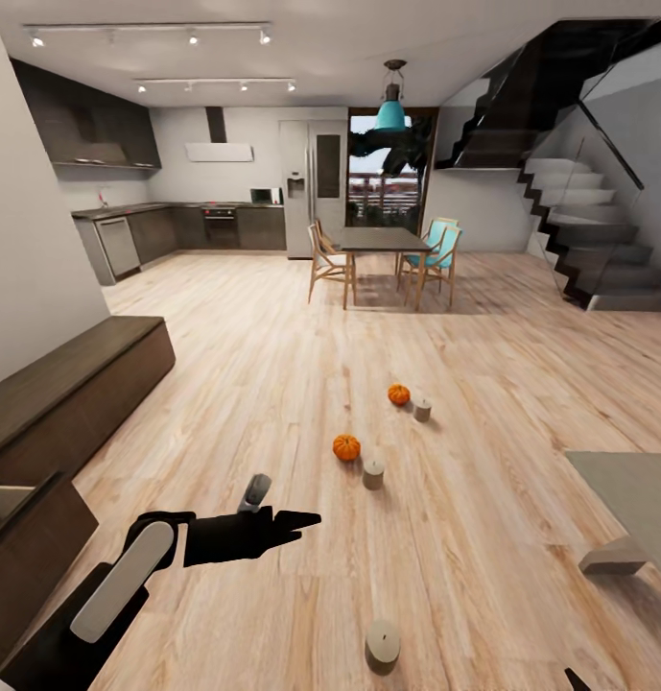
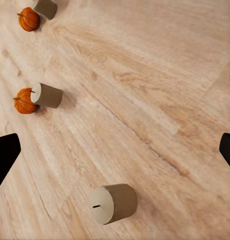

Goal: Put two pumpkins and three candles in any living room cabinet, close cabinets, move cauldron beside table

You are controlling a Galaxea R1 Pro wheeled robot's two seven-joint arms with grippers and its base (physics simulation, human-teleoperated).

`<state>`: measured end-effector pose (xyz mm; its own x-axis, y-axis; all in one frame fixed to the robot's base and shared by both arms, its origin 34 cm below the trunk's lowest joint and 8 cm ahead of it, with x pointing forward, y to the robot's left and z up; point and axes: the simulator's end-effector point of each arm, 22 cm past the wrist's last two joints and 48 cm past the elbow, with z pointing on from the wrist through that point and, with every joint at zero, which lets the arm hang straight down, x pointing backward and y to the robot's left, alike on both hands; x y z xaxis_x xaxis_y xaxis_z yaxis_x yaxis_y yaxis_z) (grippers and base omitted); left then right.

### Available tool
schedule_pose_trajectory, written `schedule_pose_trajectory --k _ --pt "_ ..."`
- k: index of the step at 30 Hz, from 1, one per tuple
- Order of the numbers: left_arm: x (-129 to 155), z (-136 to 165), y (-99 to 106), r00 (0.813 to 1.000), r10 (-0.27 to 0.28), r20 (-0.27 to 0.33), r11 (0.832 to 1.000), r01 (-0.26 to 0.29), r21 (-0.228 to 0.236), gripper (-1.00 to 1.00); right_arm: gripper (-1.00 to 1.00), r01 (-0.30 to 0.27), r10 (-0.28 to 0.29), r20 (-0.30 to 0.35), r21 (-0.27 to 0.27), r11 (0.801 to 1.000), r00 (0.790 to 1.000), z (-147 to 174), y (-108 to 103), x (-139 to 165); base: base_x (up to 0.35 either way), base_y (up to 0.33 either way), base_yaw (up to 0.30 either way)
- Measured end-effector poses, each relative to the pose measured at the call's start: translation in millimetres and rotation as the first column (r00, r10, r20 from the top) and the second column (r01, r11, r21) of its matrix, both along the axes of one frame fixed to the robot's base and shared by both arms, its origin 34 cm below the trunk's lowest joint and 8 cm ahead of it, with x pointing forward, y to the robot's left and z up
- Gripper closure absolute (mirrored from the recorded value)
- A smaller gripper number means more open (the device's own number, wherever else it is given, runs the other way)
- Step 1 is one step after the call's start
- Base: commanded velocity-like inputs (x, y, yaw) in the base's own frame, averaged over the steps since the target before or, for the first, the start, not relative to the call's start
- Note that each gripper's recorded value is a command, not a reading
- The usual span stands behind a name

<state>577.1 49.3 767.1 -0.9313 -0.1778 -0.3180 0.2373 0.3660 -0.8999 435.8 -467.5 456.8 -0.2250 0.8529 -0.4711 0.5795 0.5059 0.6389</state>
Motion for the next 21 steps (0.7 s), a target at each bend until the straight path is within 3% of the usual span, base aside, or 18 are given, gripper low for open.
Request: schedule_pose_trajectory --k 10,21 --pt "0.4 -1.7 1.1 1.0 0.003 -0.003 1.0 -0.003 0.003 -1.0 -1.0 0.0 0.0 0.0 0.002 1.0 1.0 0.1 -0.5 -0.1 0.0 0.048 -0.007" --pt "0.6 -2.5 1.5 1.0 0.003 -0.005 1.0 -0.003 0.004 -1.0 -1.0 0.001 -0.001 -0.002 0.003 1.0 1.0 -0.3 -0.2 -0.3 0.0 0.254 0.0"
